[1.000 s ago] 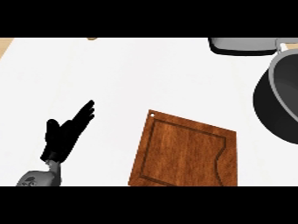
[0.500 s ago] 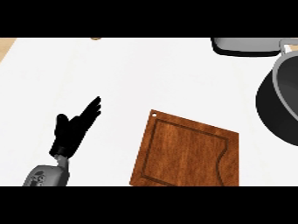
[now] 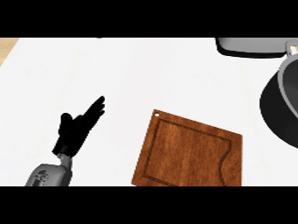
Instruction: Pick the bell pepper from the cutting board and place it in the pot
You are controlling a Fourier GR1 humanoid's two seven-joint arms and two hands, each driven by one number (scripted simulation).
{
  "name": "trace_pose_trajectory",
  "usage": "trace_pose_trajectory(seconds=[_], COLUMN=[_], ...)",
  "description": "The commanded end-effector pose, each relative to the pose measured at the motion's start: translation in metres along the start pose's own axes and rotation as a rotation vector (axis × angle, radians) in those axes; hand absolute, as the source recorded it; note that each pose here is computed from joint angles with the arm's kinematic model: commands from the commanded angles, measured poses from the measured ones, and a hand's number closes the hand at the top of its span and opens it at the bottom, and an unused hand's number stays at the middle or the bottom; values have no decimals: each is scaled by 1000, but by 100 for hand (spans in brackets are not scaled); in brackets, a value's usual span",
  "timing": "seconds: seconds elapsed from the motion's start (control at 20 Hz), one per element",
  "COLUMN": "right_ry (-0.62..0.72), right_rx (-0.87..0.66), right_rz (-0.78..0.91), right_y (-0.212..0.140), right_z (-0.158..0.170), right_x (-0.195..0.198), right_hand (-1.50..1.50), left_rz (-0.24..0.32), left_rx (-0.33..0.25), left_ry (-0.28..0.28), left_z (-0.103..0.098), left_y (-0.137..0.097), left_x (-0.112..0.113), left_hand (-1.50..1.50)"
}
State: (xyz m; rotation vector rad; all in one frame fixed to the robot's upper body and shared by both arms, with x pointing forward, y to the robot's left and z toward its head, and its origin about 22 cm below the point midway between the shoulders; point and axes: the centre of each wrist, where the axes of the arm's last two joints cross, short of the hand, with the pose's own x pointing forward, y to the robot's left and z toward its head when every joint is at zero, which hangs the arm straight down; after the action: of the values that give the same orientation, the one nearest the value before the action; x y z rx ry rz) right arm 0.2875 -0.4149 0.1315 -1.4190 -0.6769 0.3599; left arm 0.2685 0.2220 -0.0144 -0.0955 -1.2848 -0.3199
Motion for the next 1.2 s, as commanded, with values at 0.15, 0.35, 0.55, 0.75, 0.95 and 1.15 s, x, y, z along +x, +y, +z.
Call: trace_pose_trajectory(seconds=[0.15, 0.35, 0.55, 0.75, 0.95, 1.15], right_ry=[156, 267, 162, 57, 40, 105], right_rx=[336, 452, 379, 132, -59, -238], right_rz=[113, 136, -27, -358, -618, -800], right_y=[31, 55, 67, 44, 16, -1], right_z=[-29, -29, -40, -38, -45, -49], right_x=[27, 58, 74, 72, 80, 75], right_hand=[150, -150, -150, -150, -150, -150], left_rz=[-4, -3, 8, 15, 26, -11], left_rx=[13, 2, 8, 29, 34, 52], left_ry=[-5, -18, -6, 7, 9, 18], left_z=[4, 5, 12, 7, 14, 11], left_y=[5, -3, 15, 7, 8, 15], left_x=[-10, -10, -2, -14, -21, -12], left_hand=[0, 0, 0, 0, 0, 0])
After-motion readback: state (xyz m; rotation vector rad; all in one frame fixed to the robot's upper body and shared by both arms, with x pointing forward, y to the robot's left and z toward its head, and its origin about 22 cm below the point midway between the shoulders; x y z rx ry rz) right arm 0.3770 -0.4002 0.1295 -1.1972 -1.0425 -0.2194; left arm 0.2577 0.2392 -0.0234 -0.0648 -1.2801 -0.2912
